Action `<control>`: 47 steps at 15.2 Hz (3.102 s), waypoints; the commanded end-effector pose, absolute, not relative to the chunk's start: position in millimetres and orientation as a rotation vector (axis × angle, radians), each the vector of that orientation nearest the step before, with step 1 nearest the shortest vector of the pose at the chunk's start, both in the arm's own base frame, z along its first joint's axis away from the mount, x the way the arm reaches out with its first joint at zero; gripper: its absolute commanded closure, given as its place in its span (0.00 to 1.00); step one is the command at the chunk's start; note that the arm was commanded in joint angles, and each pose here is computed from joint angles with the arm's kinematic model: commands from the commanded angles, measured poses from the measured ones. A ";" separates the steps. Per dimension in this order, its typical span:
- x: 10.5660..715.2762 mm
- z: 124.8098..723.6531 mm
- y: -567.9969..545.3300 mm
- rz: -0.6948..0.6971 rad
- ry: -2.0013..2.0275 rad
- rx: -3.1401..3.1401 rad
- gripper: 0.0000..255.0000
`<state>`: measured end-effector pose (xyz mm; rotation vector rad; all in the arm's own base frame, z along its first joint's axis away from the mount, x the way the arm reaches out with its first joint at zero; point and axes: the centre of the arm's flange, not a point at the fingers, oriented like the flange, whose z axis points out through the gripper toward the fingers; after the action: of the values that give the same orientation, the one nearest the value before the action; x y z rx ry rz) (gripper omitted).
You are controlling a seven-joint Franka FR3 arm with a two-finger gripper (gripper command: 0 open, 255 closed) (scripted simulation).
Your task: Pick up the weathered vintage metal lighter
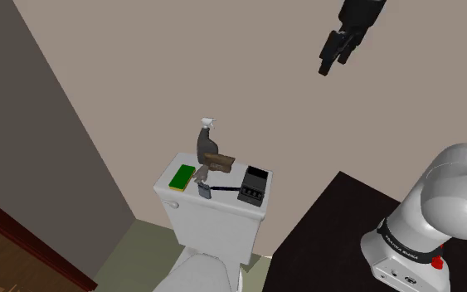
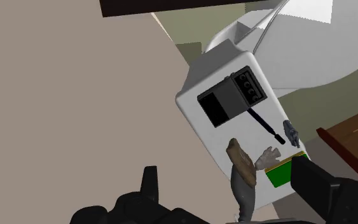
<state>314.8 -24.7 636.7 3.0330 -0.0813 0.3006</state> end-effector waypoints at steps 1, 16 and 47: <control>314.8 636.7 -24.7 0.301 -0.081 3.033 0.00; 430.7 488.5 41.1 0.207 0.084 3.072 0.00; 611.1 166.6 222.2 0.005 0.434 3.115 0.00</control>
<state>604.8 216.7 176.2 3.1142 0.4222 0.0128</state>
